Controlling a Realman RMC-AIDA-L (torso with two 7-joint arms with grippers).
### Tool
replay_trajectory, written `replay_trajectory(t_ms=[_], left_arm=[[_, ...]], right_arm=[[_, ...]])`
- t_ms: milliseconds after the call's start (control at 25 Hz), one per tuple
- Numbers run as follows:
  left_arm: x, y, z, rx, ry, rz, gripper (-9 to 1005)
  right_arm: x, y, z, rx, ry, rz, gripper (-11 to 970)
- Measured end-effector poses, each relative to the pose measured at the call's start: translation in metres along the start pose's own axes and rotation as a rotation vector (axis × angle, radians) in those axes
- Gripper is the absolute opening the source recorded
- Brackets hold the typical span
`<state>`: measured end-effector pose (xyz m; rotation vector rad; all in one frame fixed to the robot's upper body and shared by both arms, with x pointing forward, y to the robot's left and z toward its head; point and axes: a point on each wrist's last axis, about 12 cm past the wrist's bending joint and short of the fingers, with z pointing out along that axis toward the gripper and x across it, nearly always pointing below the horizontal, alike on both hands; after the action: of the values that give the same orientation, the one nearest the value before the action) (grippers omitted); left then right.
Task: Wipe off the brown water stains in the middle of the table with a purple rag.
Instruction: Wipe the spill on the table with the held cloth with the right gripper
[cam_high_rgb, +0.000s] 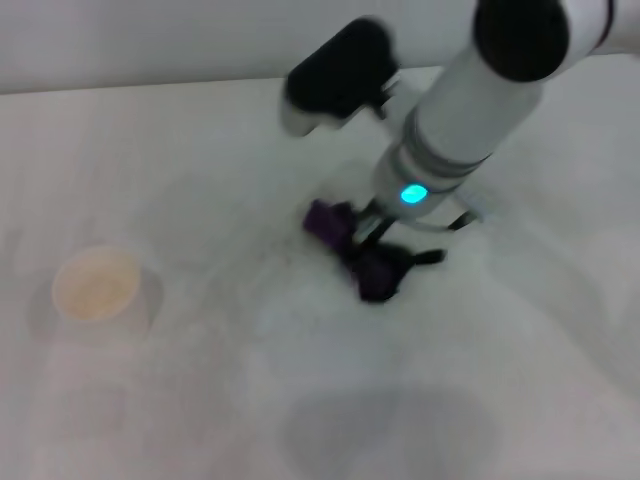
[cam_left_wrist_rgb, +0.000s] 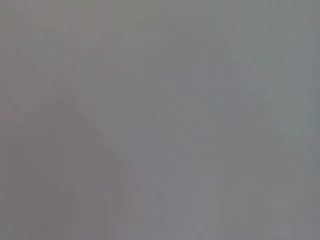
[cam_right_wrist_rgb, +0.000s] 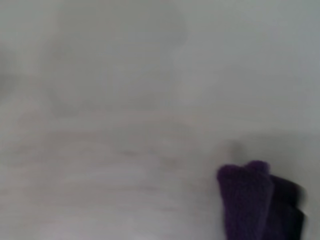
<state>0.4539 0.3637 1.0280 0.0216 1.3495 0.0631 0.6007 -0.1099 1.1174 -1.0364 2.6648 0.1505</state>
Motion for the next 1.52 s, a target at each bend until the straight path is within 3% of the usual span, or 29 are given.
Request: replay_trajectory(t_ms=[200,480,680,840,1120,1520], left_arm=[[0.001,-0.002,0.004,0.004,0.006,-0.002,894],[0.0,-0.003,0.006,0.013,0.002,-0.001,894],[0.0,-0.004,0.006,0.019,-0.004,-0.001,894],[0.0,-0.003,0.003,0.014,-0.001,0.001,895],[0.0,-0.002,0.003,0.012,-0.002,0.002,895],[0.0,-0.002,0.006,0.006,-0.001,0.022,895]], right_arm=[[-0.003,0.047,0.01,-0.155,0.006,-0.141,86],[0.004,0.079,0.012,-0.337,-0.001,-0.248,85],[0.014,0.089,0.014,-0.356,0.067,-0.287,85],[0.013,0.073,0.009,-0.294,0.044,-0.202,85],[0.025,0.017,-0.016,-0.169,-0.051,-0.005,87],[0.056,-0.06,-0.035,0.071,0.007,0.212,90]])
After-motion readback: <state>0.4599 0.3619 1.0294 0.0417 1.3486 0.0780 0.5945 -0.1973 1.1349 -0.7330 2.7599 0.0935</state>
